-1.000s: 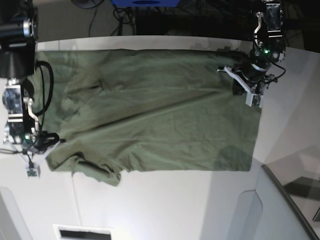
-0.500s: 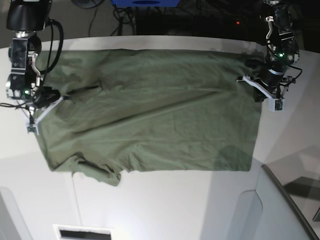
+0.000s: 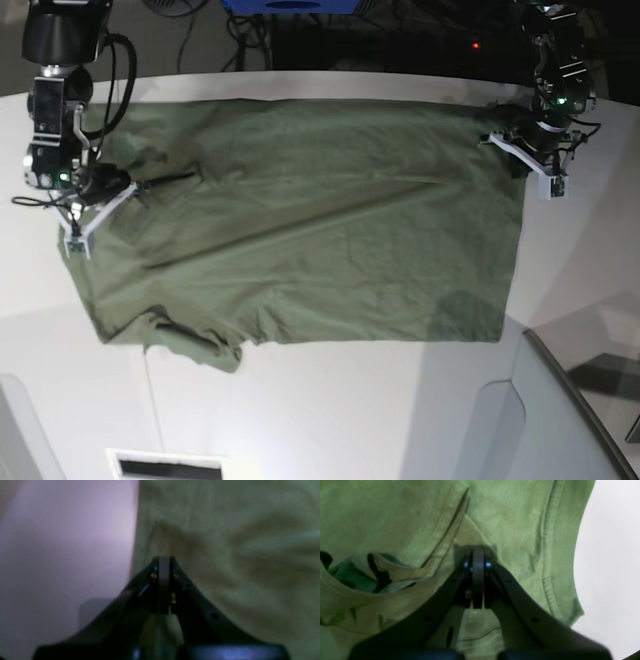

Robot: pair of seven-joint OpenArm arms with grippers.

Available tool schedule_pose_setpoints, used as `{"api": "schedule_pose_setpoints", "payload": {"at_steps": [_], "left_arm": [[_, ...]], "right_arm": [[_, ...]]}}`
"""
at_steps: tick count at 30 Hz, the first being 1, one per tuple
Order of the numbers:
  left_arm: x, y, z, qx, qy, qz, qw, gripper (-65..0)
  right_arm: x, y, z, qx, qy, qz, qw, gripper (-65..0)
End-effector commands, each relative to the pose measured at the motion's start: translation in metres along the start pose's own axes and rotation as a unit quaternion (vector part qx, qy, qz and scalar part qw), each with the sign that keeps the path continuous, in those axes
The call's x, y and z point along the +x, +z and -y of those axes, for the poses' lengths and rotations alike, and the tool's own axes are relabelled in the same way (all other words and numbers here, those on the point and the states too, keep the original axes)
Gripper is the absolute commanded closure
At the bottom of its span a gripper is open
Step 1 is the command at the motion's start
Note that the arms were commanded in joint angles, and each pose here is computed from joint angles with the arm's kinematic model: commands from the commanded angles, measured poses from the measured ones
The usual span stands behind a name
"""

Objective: Layout the t-shirt on the table in an organized manner, then fold the t-shirt properly
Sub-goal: 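Hold the folded edge corners with both grippers and straighten the shirt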

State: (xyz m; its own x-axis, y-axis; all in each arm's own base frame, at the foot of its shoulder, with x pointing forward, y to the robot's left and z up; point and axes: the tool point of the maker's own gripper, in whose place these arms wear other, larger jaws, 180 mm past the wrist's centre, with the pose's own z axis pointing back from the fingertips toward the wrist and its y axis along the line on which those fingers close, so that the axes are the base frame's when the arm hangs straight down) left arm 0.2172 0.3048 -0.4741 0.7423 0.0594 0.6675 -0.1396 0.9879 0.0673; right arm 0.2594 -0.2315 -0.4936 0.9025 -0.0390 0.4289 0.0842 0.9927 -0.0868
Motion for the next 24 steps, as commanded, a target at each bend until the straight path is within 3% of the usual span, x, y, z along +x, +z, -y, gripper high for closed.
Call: {"api": "schedule_pose_setpoints", "payload": {"at_steps": [1,5,18,24], "left_arm": [[0.011,0.001,-0.009,0.007,-0.003,0.016,1.0,0.0],[0.009,0.002,-0.011,0.009,-0.002,0.016,1.0,0.0],[0.012,0.002,-0.009,0.006,0.0,0.018,1.0,0.0],[0.046,0.021,0.0,0.001,-0.026,0.067,0.997,0.0]], "right_arm": [[-0.004,0.002,0.012,-0.015,-0.003,-0.01,0.9998,-0.2],[-0.023,0.004,0.035,-0.05,-0.047,-0.023,0.9974,-0.2],[-0.036,0.024,0.023,-0.046,-0.048,-0.018,0.9976,-0.2],[-0.002,0.04,0.026,-0.05,-0.039,0.043,0.9971,-0.2]]}}
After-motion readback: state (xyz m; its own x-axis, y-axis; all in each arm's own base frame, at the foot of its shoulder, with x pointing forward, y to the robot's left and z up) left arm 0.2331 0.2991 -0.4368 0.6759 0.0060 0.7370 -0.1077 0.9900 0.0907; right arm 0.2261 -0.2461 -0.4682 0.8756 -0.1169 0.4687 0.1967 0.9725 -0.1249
